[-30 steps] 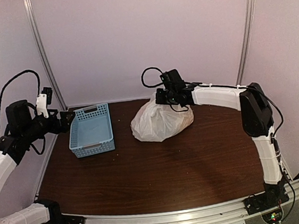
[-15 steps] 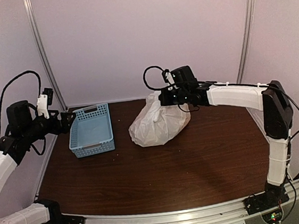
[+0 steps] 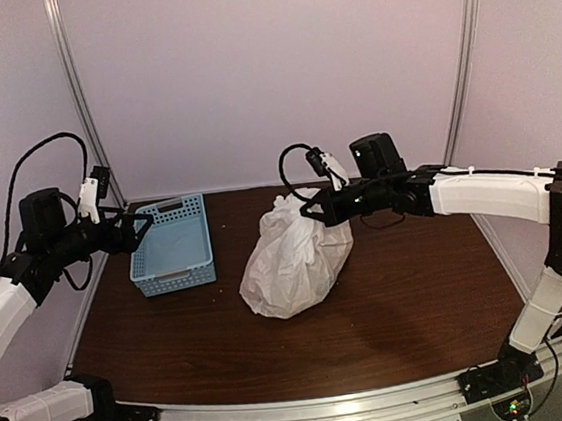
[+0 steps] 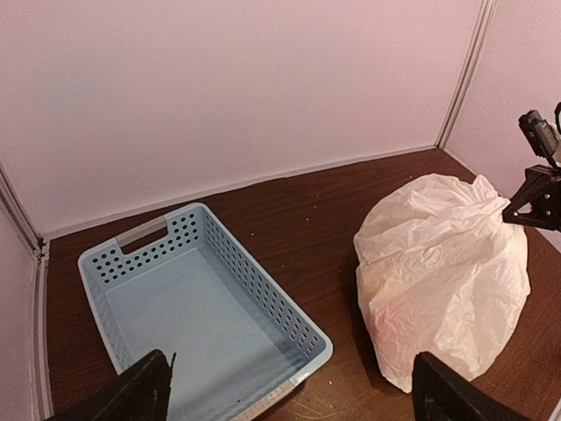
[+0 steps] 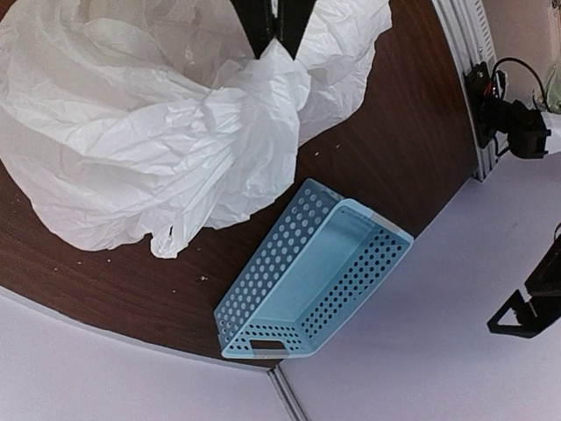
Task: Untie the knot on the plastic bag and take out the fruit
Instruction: Place the takeout bag at the center of the board.
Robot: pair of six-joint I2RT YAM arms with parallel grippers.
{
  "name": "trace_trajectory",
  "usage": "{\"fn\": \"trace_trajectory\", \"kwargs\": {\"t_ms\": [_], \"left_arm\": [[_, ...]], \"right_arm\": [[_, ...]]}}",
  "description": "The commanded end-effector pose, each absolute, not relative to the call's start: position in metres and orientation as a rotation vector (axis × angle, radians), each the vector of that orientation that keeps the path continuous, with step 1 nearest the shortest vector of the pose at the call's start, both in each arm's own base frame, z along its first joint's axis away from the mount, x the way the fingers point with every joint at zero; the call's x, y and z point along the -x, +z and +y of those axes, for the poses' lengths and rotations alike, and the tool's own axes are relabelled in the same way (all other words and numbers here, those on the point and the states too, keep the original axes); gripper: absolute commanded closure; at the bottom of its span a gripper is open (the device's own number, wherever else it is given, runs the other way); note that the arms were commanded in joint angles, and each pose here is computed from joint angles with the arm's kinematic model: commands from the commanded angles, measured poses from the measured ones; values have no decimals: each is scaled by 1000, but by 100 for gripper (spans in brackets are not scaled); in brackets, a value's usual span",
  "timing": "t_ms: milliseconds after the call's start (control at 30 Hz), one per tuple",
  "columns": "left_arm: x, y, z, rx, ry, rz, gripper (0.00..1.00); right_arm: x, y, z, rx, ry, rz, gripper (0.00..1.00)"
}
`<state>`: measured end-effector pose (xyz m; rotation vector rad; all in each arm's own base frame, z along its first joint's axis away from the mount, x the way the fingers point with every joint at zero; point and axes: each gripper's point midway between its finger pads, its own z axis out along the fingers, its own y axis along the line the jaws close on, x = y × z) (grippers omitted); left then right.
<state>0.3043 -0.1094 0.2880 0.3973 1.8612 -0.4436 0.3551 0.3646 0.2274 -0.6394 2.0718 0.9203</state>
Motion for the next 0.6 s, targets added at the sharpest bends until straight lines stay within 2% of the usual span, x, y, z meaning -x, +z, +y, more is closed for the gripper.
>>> {"fn": "trace_trajectory", "kwargs": {"t_ms": [0, 200, 567], "left_arm": [[-303, 289, -128, -477, -544, 1817, 2], [-296, 289, -155, -549, -634, 1796, 3], [-274, 267, -264, -683, -892, 1831, 3]], "right_arm": [[-305, 241, 376, 873, 1071, 1997, 100], [-258, 231, 383, 1057, 1186, 2003, 100], [-187, 213, 378, 1296, 1403, 2000, 100]]}}
